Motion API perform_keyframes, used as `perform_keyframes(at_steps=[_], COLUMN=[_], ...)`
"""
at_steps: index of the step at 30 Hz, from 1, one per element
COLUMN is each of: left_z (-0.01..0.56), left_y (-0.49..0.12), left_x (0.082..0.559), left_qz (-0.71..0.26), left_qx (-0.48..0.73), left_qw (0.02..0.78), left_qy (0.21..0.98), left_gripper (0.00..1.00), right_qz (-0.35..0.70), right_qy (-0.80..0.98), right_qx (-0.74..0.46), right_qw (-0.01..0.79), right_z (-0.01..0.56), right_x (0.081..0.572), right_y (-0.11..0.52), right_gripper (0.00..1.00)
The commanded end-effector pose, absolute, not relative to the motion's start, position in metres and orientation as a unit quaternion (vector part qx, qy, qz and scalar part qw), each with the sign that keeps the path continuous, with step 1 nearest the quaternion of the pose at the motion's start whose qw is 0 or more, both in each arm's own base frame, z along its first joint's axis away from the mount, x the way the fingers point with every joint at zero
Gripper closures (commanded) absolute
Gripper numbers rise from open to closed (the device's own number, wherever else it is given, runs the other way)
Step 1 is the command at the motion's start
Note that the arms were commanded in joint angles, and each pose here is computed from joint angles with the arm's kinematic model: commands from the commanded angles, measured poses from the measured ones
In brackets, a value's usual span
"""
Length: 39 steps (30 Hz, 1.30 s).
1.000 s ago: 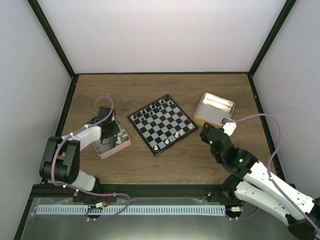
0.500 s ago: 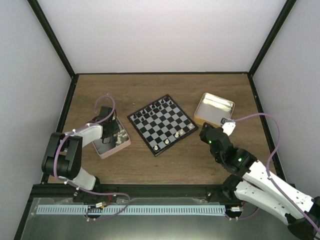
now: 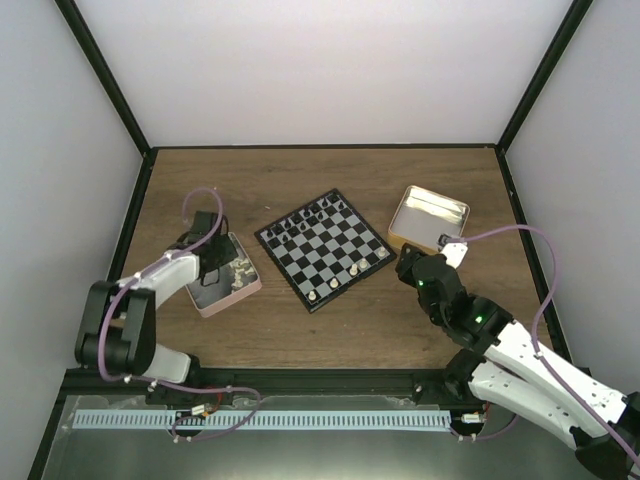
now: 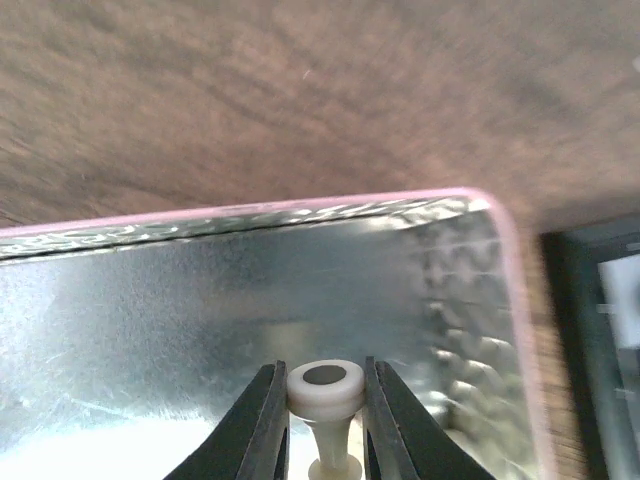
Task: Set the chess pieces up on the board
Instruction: Pick up the chess piece from the storage box, then place the chess piece on the chessboard.
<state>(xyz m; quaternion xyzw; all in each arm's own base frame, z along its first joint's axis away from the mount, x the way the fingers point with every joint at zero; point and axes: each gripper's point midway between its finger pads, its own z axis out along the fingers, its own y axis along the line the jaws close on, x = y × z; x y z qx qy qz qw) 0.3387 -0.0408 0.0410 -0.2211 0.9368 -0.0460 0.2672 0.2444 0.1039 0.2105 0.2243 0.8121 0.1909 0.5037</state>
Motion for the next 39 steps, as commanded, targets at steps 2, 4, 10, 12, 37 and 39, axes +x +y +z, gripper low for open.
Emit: perform_keyframes(at_steps=[2,4,10,12,37,39], left_z=[0.1,0.124,0.169,0.178,0.195,0.191], left_y=[-0.057,-0.067,-0.101,-0.112,-0.237,-0.238], left_x=[0.342,0.341,0.33,0.327,0.307,0.306], left_qz=[-0.153,-0.209,-0.353,-0.395,-0.639,-0.634], left_qx=[-0.265,-0.277,-0.309,-0.317,-0.353,-0.357], left_qw=[0.338,0.362,0.357,0.343,0.13,0.131], left_qy=[0.89,0.865,0.807,0.791,0.671,0.673], left_gripper=[0.85,0.84,0.85,0.85,0.86,0.86], right_qz=[0.246,0.287,0.387,0.41,0.5,0.497], right_qy=[0.805,0.796,0.759,0.751,0.795,0.8], right_qx=[0.153,0.11,0.01,-0.01,-0.123,-0.122], right_qw=[0.518,0.521,0.523,0.518,0.32,0.315], right_z=[0.221,0.227,0.25,0.255,0.219,0.215], right_x=[0.25,0.249,0.241,0.24,0.264,0.267], right_y=[0.136,0.156,0.204,0.217,0.351,0.355], right_gripper=[0.45,0.45,0.41,0.38,0.41,0.44])
